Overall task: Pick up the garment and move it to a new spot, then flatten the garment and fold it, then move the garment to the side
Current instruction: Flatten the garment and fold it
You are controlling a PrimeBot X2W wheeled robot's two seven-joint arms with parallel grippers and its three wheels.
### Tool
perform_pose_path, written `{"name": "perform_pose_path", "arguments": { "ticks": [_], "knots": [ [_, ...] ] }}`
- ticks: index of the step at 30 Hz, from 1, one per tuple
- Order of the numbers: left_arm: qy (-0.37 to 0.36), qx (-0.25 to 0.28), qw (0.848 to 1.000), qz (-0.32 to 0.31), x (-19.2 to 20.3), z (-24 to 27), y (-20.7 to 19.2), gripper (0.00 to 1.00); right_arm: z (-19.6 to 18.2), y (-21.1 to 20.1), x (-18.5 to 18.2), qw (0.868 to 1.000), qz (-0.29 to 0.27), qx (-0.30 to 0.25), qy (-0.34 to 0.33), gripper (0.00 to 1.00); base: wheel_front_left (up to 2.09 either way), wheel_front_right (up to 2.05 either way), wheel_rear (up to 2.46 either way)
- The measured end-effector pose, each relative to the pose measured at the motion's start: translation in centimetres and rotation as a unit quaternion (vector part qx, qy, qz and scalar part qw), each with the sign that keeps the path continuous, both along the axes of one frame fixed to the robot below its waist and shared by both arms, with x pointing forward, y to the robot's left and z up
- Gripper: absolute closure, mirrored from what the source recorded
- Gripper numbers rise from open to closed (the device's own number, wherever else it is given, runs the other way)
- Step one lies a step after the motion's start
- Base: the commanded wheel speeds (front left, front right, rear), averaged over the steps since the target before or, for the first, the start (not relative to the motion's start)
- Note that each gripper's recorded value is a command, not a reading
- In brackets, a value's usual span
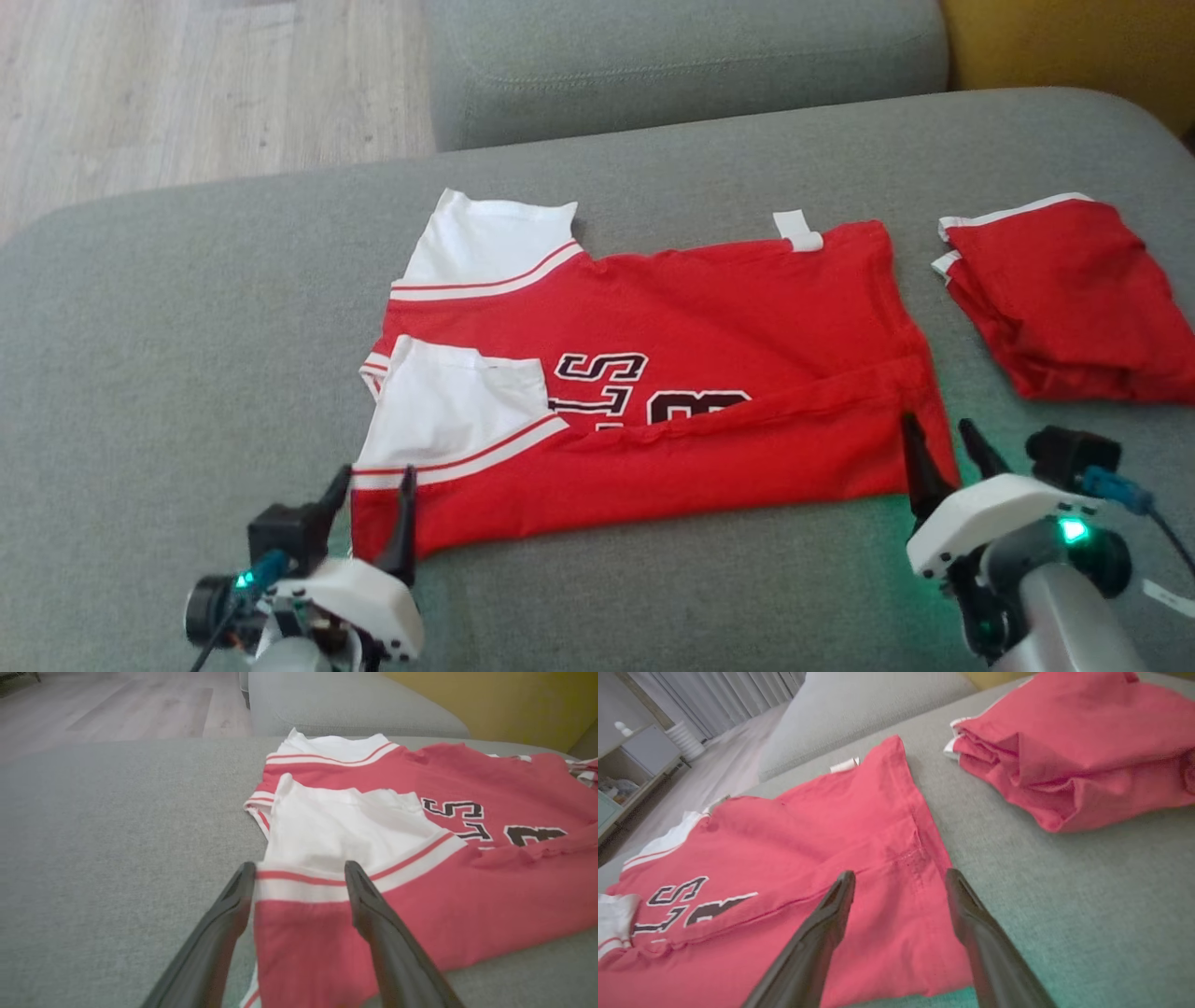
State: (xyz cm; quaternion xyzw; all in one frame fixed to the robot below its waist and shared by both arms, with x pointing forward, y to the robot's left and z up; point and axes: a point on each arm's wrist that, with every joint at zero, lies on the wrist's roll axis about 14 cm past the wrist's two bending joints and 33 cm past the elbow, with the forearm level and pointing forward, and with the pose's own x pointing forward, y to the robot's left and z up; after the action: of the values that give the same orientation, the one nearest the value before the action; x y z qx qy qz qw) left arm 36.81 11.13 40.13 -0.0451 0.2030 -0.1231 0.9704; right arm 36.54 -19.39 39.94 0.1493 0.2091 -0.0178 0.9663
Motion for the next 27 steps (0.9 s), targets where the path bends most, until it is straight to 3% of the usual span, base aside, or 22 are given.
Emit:
{"name": "perform_pose_path", "arguments": {
  "ticks": [3, 6, 14, 20, 27],
  "knots": [
    [-0.03, -0.004, 0.999, 0.01, 1.0, 1.0, 0.3, 0.0, 1.3, -0.1, 0.4, 1.0, -0.001, 0.0, -0.023, 0.0, 0.0, 0.0, 0.0],
    [-0.106, -0.027, 0.994, 0.023, 3.1, 4.3, 0.4, 0.0, 4.4, -0.1, 1.4, 0.996, -0.005, 0.001, -0.088, 0.0, 0.0, 0.0, 0.0],
    [-0.242, -0.111, 0.962, 0.055, 6.7, 12.9, 0.4, 0.0, 11.4, 0.4, 2.9, 0.967, -0.015, 0.002, -0.255, 0.0, 0.0, 0.0, 0.0],
    [-0.238, -0.12, 0.962, 0.067, 7.1, 12.3, 0.3, 0.0, 11.6, 1.1, 2.9, 0.964, -0.007, 0.001, -0.265, 0.0, 0.0, 0.0, 0.0],
    [-0.218, -0.102, 0.97, 0.02, 8.7, 10.2, -1.4, 0.0, 11.3, 0.7, 3.5, 0.964, -0.012, 0.004, -0.265, 0.0, 0.0, 0.0, 0.0]
  ]
}}
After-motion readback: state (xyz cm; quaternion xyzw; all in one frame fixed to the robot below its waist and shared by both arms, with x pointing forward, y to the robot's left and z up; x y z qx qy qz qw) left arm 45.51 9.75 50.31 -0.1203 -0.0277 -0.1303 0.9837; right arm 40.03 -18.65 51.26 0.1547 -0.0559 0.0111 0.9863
